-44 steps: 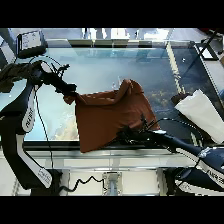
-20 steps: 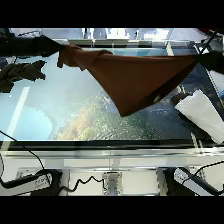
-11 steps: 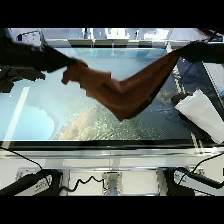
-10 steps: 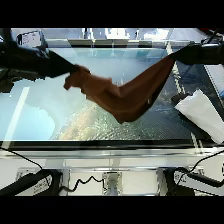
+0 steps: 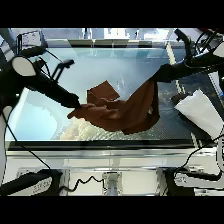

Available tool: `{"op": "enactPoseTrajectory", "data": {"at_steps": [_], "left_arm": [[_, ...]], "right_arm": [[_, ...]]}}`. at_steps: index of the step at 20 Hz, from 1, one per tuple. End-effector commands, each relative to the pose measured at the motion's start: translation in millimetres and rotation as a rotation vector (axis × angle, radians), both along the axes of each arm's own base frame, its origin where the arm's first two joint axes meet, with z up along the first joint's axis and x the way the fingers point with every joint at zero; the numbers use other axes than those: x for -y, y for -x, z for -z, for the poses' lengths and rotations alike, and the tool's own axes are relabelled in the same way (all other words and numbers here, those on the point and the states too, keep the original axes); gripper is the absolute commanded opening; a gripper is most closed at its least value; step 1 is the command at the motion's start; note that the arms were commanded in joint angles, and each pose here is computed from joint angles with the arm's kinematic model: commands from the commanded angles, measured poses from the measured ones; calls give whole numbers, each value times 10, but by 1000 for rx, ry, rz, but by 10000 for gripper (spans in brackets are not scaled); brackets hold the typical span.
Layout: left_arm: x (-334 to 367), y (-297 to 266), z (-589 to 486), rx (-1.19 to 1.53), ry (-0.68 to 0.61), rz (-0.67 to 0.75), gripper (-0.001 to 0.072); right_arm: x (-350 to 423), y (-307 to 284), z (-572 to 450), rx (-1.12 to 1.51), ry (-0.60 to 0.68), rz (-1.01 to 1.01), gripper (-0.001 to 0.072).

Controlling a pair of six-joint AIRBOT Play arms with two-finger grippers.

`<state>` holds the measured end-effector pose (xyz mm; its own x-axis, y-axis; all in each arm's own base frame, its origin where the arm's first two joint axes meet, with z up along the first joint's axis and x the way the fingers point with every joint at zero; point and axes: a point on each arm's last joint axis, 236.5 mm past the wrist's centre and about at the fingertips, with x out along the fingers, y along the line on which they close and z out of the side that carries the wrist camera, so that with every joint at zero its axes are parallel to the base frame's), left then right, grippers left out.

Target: Fold the shirts.

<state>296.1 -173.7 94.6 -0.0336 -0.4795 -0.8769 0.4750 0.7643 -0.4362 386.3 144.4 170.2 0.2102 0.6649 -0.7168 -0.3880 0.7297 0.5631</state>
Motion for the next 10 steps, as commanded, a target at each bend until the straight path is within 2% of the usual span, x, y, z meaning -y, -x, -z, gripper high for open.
{"op": "enactPoseTrajectory", "data": {"at_steps": [1,4,7,10], "left_arm": [[69,277,486,-182,16,45,13],[241,576,617,-304,124,115,13],[211,752,795,-360,125,135,13],[339,482,869,-252,170,69,13]], "right_arm": [[-81,243,356,-153,13,-38,25],[-177,509,725,-286,25,-80,25],[-320,826,1075,-400,40,-143,25],[-515,854,1267,-327,62,-212,24]]}}
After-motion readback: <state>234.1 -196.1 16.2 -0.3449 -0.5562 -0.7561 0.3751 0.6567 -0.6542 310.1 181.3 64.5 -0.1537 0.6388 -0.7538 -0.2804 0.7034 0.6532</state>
